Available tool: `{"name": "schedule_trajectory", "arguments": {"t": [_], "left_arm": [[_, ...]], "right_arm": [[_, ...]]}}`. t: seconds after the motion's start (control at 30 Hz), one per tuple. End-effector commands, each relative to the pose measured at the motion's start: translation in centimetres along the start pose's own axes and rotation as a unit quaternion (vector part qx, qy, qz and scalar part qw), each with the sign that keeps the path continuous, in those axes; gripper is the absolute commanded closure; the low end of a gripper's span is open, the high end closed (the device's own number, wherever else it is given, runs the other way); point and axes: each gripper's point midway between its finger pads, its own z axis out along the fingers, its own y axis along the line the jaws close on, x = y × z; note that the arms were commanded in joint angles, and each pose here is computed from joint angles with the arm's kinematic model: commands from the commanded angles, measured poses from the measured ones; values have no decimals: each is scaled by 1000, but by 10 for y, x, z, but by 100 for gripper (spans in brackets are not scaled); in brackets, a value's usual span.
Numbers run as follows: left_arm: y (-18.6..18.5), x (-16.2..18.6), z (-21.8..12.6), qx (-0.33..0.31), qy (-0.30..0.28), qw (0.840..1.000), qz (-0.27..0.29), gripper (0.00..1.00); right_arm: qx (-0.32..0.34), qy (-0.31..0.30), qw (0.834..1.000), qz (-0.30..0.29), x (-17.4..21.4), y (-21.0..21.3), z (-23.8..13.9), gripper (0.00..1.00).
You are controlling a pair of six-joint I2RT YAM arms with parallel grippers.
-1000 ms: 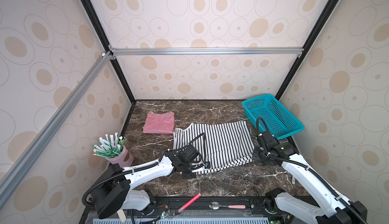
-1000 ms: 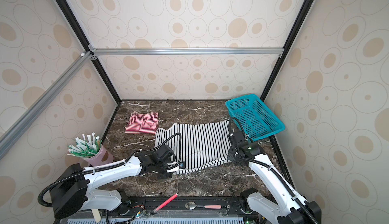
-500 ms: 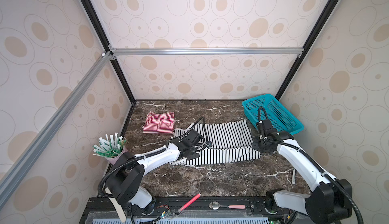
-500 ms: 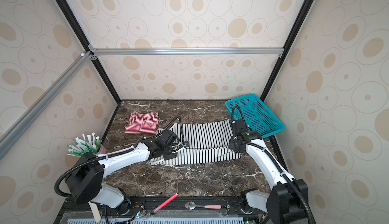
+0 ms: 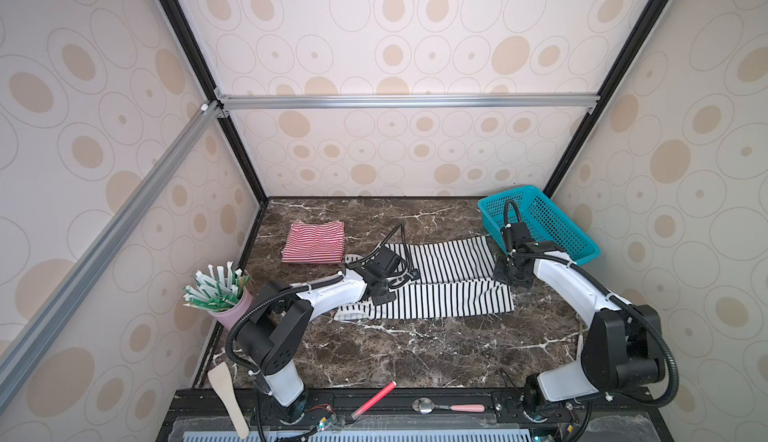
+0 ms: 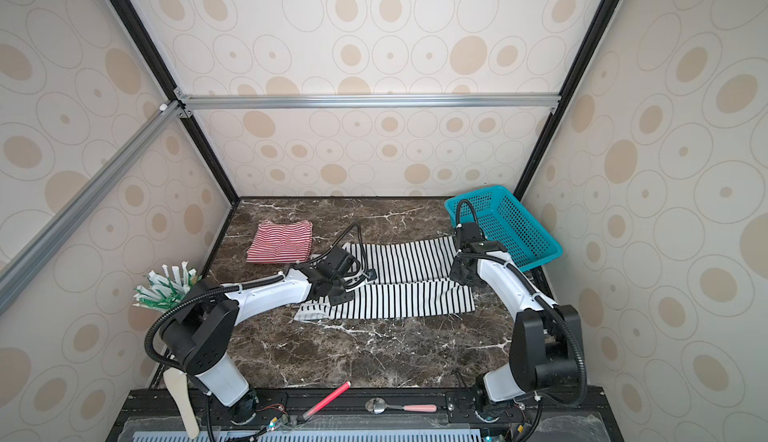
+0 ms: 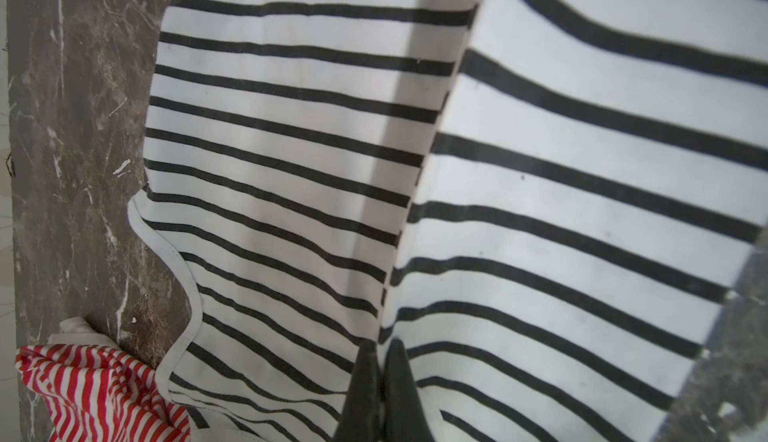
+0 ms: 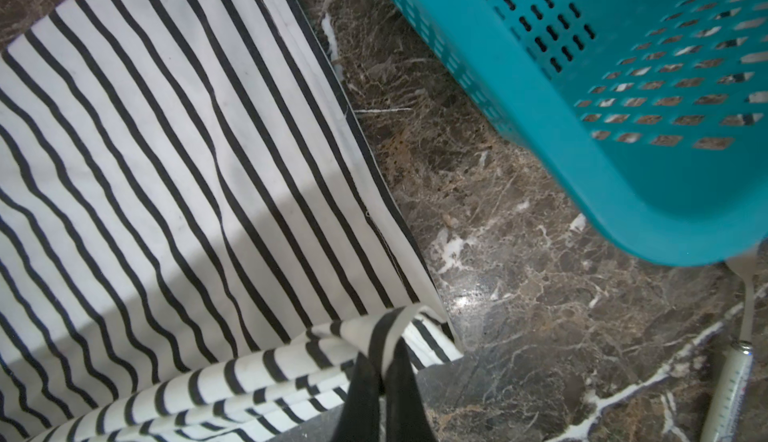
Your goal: Fold and stack the tank tops
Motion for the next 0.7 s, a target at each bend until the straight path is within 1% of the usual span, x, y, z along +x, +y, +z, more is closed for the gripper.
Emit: {"name": "schedule_trajectory", "arguments": {"t": [0.0, 0.07, 0.1, 0.17, 0.23, 0.3, 0.37, 0.47, 0.6, 0.67], "left_arm": [[12, -5, 1, -12, -2, 1000, 4, 100], [11, -4, 2, -12, 0, 1000, 5, 100], [12, -4, 3, -15, 1, 1000, 3, 97], [13, -3, 2, -16, 2, 1000, 0, 93], [19, -3, -2, -31, 3, 999, -12, 84], [22, 0, -8, -43, 3, 999, -21, 75], [22, 2, -14, -50, 2, 998, -28, 72], [12, 7, -23, -35, -8, 999, -32, 71], [-14, 11, -24, 18, -18, 999, -33, 74], [-25, 17, -22, 30, -17, 999, -32, 75]], "right_arm": [[13, -6, 1000, -1, -10, -3, 4, 100], [19, -6, 1000, -2, -12, -4, 7, 99], [21, -7, 1000, -2, -13, -5, 8, 92], [17, -9, 1000, -7, -16, -2, 7, 72], [14, -16, 1000, -6, -19, -3, 0, 62], [2, -26, 1000, -3, -17, -2, -8, 58], [-8, -28, 1000, -3, -9, -2, -13, 58], [-39, -13, 999, -7, 13, 6, -10, 60], [-70, 26, 997, -10, 42, 17, 5, 67], [-77, 33, 996, -11, 52, 17, 12, 69]]}}
